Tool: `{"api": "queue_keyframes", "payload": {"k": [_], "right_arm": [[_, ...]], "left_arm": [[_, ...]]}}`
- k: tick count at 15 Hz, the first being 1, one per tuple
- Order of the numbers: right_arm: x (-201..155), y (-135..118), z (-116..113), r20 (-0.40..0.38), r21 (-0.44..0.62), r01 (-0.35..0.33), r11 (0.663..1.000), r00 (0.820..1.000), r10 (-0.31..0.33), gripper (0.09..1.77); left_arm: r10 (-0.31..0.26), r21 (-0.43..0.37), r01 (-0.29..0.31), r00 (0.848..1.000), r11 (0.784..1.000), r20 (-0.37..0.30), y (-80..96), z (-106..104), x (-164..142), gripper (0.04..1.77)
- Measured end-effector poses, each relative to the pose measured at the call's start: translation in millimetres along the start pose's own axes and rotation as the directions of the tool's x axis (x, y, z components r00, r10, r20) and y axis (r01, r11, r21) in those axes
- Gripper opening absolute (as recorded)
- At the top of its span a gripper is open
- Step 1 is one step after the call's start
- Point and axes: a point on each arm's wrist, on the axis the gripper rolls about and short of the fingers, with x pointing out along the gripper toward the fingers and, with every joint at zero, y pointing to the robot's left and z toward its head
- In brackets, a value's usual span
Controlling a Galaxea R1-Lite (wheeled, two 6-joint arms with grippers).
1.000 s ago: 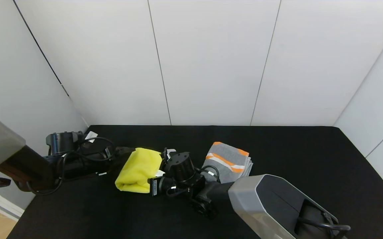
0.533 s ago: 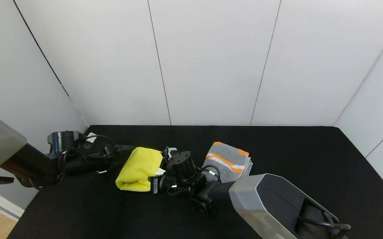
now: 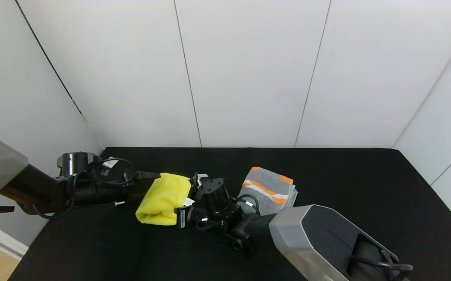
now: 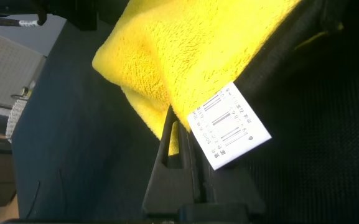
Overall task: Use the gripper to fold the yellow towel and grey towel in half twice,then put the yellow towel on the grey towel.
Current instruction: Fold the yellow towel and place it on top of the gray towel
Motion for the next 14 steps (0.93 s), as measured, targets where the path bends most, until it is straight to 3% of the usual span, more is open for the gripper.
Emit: {"api": "queue_keyframes", "payload": {"k": [5,7,11,14], "right_arm": [[-0.2,-0.4,0.5,0.004,0.000,0.006,1.000,1.000,-0.006,0.15],[-0.2,-0.3,1.2,0.015,0.000,0.009,1.000,1.000,-0.009,0.15],[-0.4,-0.5,2.0,0.032,-0.004,0.002,1.000,0.999,-0.002,0.15],[-0.5,-0.8,1.8,0.042,-0.006,-0.003,1.000,0.999,0.003,0.15]], "left_arm": [[-0.052,-0.022,0.051,0.998,0.998,-0.047,-3.6,-0.8,-2.5,1.72],[-0.124,-0.052,0.119,0.989,0.991,-0.087,-6.0,-1.1,-3.4,1.72],[-0.160,-0.066,0.153,0.981,0.986,-0.107,-5.0,-1.0,-2.4,1.72],[-0.220,-0.070,0.212,0.965,0.975,-0.144,-5.0,-2.0,-1.9,1.72]]}}
